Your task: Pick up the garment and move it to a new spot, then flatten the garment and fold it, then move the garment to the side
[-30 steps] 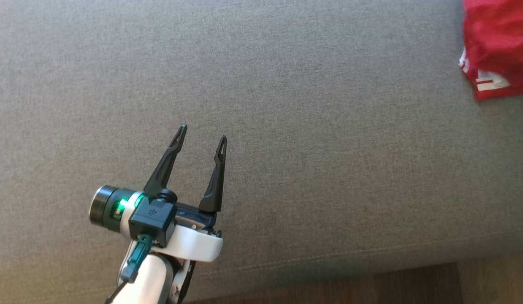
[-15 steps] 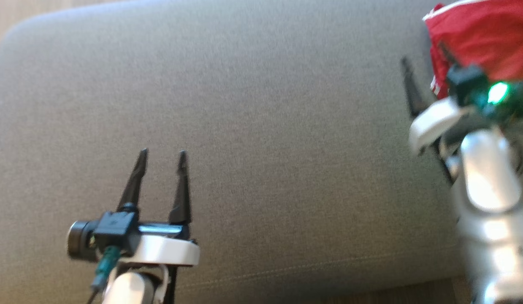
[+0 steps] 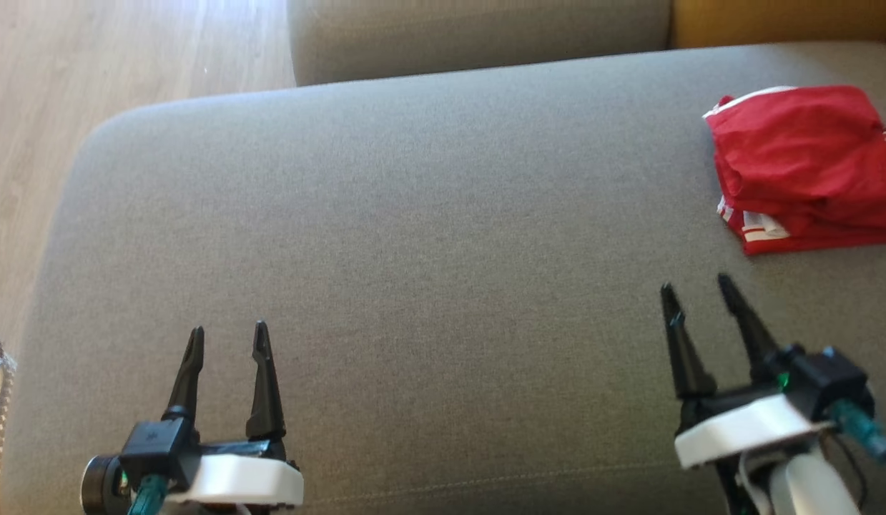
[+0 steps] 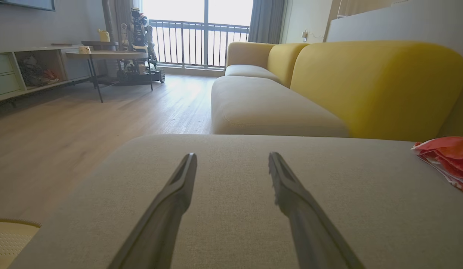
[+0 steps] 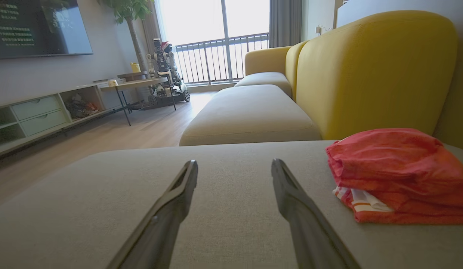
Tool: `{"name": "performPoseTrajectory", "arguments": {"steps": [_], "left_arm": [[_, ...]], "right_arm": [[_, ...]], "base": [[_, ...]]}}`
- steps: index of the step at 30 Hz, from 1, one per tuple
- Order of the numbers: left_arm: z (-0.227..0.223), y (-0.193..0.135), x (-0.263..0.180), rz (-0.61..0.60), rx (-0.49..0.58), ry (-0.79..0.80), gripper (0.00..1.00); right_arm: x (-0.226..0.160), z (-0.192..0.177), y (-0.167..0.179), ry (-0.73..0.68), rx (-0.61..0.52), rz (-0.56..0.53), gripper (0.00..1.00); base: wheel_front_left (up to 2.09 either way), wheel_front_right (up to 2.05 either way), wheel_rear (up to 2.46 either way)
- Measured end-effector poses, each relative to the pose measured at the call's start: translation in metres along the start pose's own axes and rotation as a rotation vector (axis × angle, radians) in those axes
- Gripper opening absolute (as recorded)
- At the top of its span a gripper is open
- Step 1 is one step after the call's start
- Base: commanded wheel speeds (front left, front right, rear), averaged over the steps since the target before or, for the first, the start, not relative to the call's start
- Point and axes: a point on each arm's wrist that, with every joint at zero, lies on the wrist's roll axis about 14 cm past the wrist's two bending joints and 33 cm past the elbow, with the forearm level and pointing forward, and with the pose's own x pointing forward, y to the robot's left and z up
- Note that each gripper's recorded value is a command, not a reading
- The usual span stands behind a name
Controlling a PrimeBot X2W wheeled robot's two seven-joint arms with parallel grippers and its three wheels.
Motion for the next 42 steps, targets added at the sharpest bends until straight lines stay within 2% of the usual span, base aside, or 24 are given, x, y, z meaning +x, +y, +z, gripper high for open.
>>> {"name": "performPoseTrajectory", "arguments": {"steps": [12, 33, 34, 42], "left_arm": [[0.009, -0.006, -0.018, -0.042, 0.041, -0.026, 1.00], [0.008, -0.007, -0.028, -0.058, 0.047, -0.024, 1.00], [0.008, -0.006, -0.028, -0.057, 0.048, -0.023, 0.00], [-0.032, -0.002, -0.044, -0.045, 0.030, 0.116, 0.00]], "right_arm": [[-0.027, 0.005, -0.009, -0.004, -0.023, -0.038, 1.00], [-0.039, 0.007, -0.008, -0.010, -0.019, -0.040, 1.00], [-0.039, 0.007, -0.008, -0.010, -0.014, -0.040, 0.00], [-0.059, -0.036, -0.014, 0.133, 0.024, -0.072, 0.00]], "base": [[0.00, 0.00, 0.00], [0.00, 0.00, 0.00], [0.00, 0.00, 0.00], [0.00, 0.00, 0.00]]}}
